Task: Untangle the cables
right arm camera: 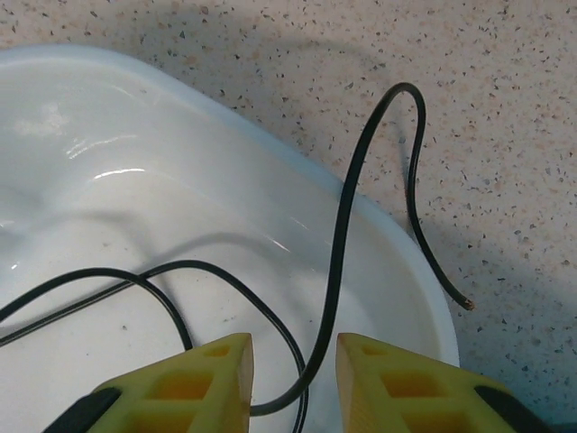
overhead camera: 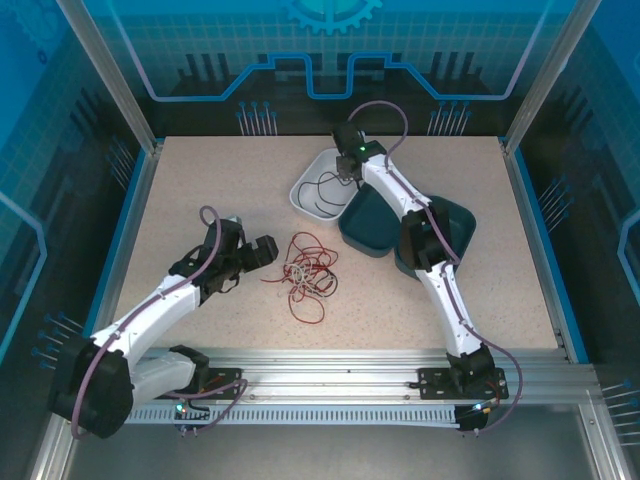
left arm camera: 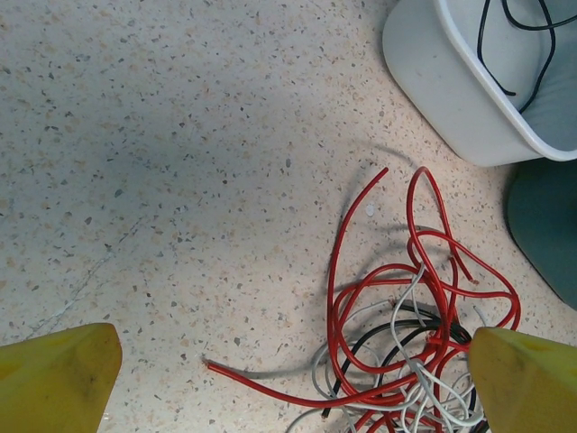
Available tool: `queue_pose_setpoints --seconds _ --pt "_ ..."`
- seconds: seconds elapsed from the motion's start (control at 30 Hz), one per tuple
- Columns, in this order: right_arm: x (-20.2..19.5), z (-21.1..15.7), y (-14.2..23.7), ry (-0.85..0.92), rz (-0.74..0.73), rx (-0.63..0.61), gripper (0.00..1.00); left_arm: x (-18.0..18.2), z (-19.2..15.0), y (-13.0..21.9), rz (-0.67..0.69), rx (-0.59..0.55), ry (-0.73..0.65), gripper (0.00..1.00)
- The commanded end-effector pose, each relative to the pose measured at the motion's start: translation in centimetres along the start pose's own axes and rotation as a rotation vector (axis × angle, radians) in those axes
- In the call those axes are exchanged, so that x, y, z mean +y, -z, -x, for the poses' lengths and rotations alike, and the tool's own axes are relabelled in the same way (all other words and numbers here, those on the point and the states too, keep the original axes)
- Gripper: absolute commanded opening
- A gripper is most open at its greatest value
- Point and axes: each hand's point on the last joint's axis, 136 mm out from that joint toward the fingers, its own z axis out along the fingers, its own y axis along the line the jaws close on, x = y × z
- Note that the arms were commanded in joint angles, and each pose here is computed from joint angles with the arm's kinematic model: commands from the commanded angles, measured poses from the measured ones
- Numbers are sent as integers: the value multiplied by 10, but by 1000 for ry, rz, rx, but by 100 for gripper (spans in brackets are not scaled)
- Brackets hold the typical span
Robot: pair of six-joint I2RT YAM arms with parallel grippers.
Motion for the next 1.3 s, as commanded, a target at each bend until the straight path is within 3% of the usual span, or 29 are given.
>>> queue_pose_setpoints --seconds 0.0,0.47,0.6,0.73,0.8,1.27 --pt "10 0 -6 3 11 -12 31 -9 12 2 -31 -22 -11 99" --pt "30 1 -18 1 86 -34 27 -9 14 1 -25 -25 -17 99" --pt "33 4 -18 -7 96 -49 19 -10 15 2 -24 -27 -20 99" --pt "38 13 -9 -8 106 -78 4 -9 15 3 -23 -27 -21 99" --pt "41 21 1 -7 113 -102 0 -9 14 3 -22 -25 -22 99" --pt "65 82 106 56 149 -351 0 -6 12 11 -32 -43 -19 99"
